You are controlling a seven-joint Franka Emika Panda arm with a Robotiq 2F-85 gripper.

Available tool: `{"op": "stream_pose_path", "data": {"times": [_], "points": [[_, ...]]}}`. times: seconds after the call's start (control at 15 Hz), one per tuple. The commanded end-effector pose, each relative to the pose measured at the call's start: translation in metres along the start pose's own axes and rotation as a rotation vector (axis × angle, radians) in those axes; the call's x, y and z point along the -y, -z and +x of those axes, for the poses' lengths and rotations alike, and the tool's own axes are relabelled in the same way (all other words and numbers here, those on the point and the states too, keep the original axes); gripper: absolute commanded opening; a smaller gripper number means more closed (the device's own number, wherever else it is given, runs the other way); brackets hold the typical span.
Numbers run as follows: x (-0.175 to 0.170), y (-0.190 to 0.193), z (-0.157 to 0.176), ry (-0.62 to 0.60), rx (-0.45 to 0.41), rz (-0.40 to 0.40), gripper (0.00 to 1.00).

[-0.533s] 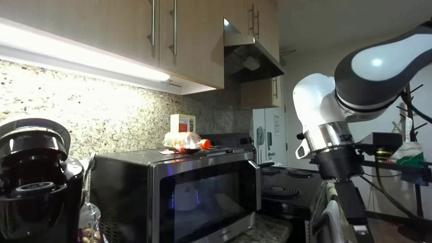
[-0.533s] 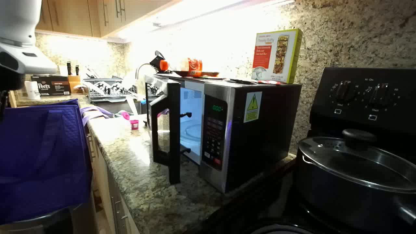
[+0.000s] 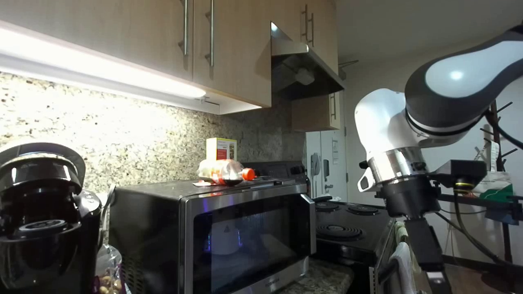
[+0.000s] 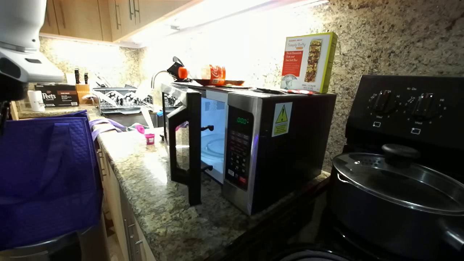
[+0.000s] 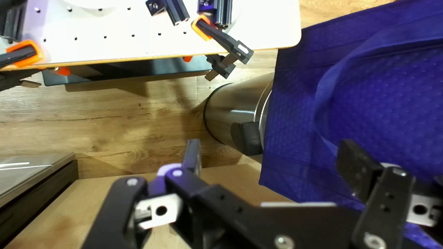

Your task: Close the microwave door then take the bottle from the top of the microwave and place it on the counter top then close the top of the coffee maker

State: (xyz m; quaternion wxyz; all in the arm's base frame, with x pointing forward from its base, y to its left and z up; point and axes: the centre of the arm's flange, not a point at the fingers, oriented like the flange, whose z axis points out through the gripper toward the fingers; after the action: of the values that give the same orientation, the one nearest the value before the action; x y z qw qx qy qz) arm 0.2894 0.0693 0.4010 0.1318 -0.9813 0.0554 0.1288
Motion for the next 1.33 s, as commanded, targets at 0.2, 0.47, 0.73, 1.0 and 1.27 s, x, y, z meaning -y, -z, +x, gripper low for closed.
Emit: {"op": "stream_pose_path", "data": {"times": [0.2, 0.47, 0.73, 1.0, 1.27], "points": [[-0.015, 0.029, 0.015, -0.087, -0.151, 0.044, 1.00], [-0.030, 0.057, 0.028, -0.230, -0.241, 0.029, 1.00], [-0.036, 0.089, 0.044, -0.326, -0.292, -0.078, 1.00], [-0.037, 0.116, 0.062, -0.346, -0.345, -0.247, 1.00], [-0.040, 0.133, 0.085, -0.314, -0.411, -0.358, 1.00]]}}
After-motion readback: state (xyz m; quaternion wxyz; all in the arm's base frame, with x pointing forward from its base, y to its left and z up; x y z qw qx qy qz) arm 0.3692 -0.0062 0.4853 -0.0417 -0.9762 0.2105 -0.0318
